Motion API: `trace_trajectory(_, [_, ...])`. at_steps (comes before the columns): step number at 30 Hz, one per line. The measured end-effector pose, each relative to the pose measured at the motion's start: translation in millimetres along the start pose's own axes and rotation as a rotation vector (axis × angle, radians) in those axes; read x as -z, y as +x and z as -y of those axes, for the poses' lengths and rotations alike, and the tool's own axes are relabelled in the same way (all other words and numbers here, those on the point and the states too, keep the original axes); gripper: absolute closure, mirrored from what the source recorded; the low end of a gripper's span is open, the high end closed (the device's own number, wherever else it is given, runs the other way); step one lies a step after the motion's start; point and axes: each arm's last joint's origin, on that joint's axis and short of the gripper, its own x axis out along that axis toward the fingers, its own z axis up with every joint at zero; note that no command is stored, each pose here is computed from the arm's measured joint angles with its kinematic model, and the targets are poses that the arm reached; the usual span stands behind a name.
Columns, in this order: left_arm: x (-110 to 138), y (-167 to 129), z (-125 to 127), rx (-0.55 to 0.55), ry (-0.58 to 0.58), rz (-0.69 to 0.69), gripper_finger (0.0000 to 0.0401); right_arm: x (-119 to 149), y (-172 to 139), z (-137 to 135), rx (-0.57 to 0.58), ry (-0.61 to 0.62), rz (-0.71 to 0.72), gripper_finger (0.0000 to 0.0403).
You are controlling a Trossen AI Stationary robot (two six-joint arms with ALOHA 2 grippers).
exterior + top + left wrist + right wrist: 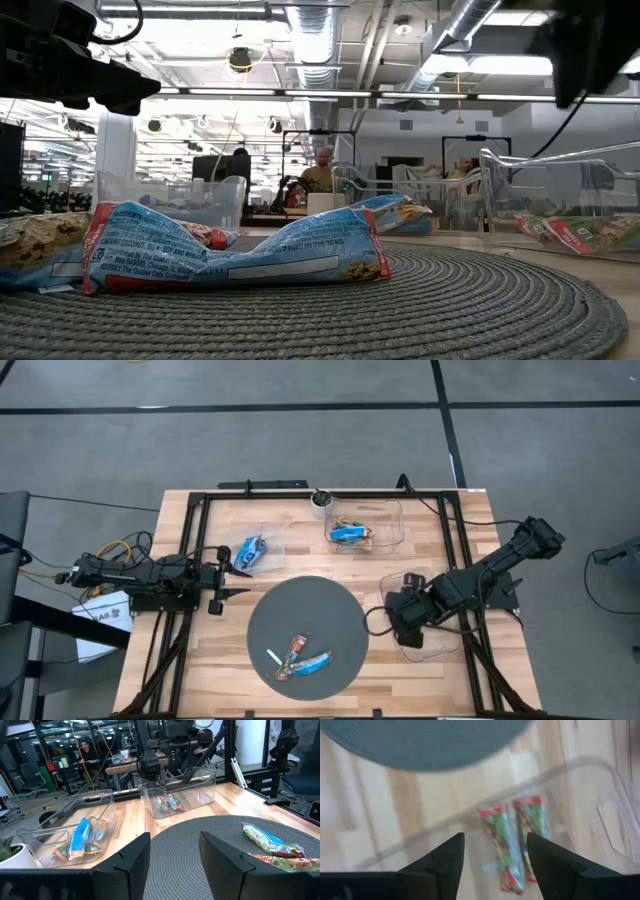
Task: Pick and place Granola Bars by type
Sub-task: Put the red granola bar into the bottom transparent bin
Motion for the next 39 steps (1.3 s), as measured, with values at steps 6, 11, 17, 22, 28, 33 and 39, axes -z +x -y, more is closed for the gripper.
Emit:
trace_trajectory(6, [0.1, 0.0, 0.0, 0.000, 0.000, 0.000, 0.0238, -33.0, -4.3, -36.4, -0.046, -0.147, 0.093, 0.0215])
trace_trajectory(11, [-0.1, 0.0, 0.0, 0.000, 0.000, 0.000, 0.0238, -60.5, 12.2, -72.8, -0.072, -0.306, 0.142, 0.0225])
trace_trajectory(17, [0.1, 0.0, 0.0, 0.000, 0.000, 0.000, 0.0238, -89.8, 38.0, -108.6, -0.092, -0.445, 0.205, 0.0224])
trace_trajectory(22, [0.0, 0.0, 0.0, 0.000, 0.000, 0.000, 0.0238, -109.4, 58.2, -127.3, -0.046, -0.501, 0.264, 0.0213])
trace_trajectory(28, [0.0, 0.0, 0.0, 0.000, 0.000, 0.000, 0.0238, -127.1, 75.9, -139.9, 0.048, -0.539, 0.328, 0.0193])
trace_trajectory(33, [-0.1, 0.0, 0.0, 0.000, 0.000, 0.001, 0.0238, -136.5, 92.0, -145.3, 0.045, -0.541, 0.327, 0.0179])
trace_trajectory(39, [0.1, 0.0, 0.0, 0.000, 0.000, 0.000, 0.0238, -144.5, 115.7, -150.2, -0.008, -0.575, 0.287, 0.0177])
